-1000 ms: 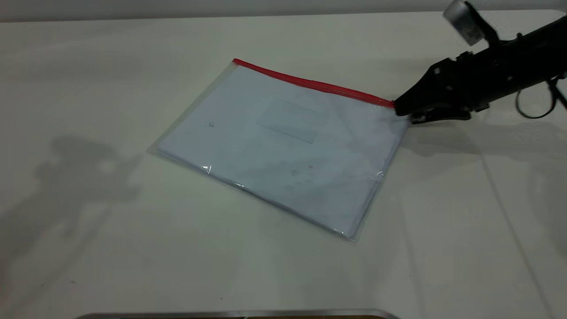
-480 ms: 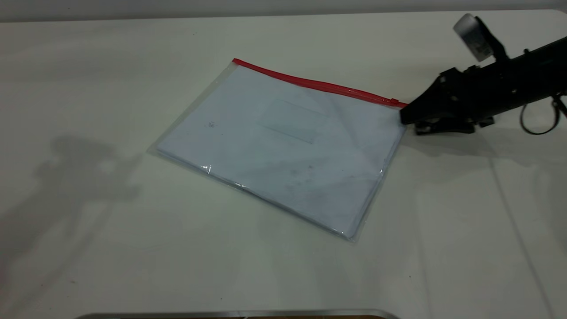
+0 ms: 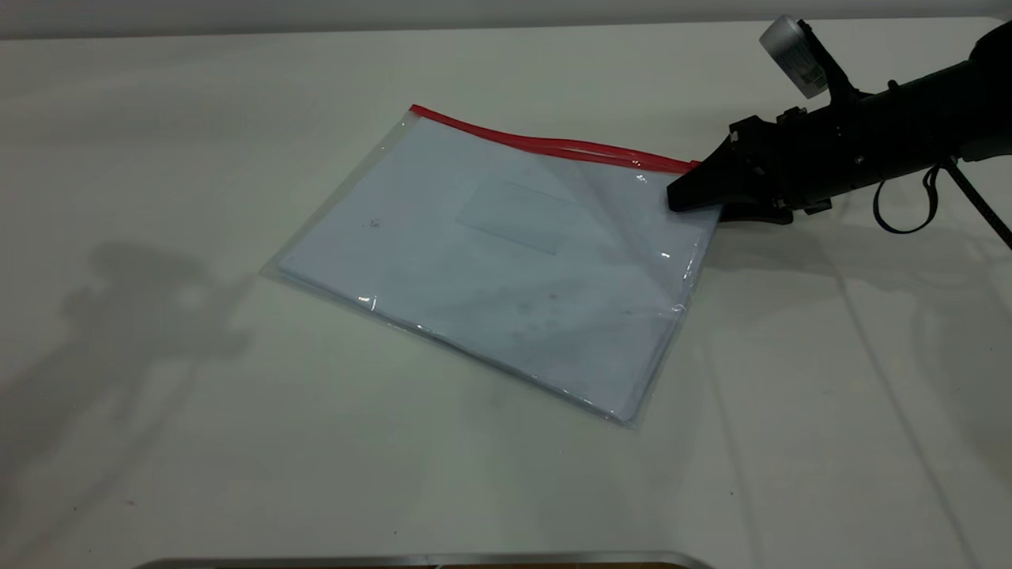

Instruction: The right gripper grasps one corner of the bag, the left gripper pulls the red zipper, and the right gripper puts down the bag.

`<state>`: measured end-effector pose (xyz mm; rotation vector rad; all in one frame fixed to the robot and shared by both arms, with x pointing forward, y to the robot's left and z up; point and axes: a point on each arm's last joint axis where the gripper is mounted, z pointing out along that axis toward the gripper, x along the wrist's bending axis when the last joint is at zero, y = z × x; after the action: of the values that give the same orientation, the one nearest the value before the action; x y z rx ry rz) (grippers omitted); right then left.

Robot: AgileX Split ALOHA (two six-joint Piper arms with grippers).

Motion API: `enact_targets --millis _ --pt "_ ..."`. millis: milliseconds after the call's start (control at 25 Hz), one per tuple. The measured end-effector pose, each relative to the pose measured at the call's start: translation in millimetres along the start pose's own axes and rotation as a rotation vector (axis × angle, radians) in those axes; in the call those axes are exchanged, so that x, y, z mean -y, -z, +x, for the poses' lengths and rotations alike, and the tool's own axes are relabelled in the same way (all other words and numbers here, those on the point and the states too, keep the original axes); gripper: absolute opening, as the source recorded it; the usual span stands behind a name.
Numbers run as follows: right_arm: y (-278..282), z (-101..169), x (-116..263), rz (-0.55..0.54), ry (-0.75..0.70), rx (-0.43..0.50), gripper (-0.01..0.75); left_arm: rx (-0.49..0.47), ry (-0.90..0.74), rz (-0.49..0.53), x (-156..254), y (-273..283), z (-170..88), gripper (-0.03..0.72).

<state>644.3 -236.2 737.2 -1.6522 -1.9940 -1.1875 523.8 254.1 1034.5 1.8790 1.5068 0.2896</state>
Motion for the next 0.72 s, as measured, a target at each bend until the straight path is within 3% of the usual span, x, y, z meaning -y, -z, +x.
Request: enact_targets --millis 160,320,480,720 --pt "0 -2 -2 -0.024 -0.016 0.017 0.241 0.000 0.000 0.000 0 0 0 0.546" --pt "0 0 -4 -0.039 0.031 0.003 0.045 0.000 0.001 0.000 0 0 0 0.546" --pt "1 3 -12 -0.045 0.080 -0.028 0.035 0.000 0.001 0.000 0 0 0 0.546" --pt "0 17 -61 -0.080 0.154 -0.037 0.035 -0.001 0.001 -0.001 0 0 0 0.546"
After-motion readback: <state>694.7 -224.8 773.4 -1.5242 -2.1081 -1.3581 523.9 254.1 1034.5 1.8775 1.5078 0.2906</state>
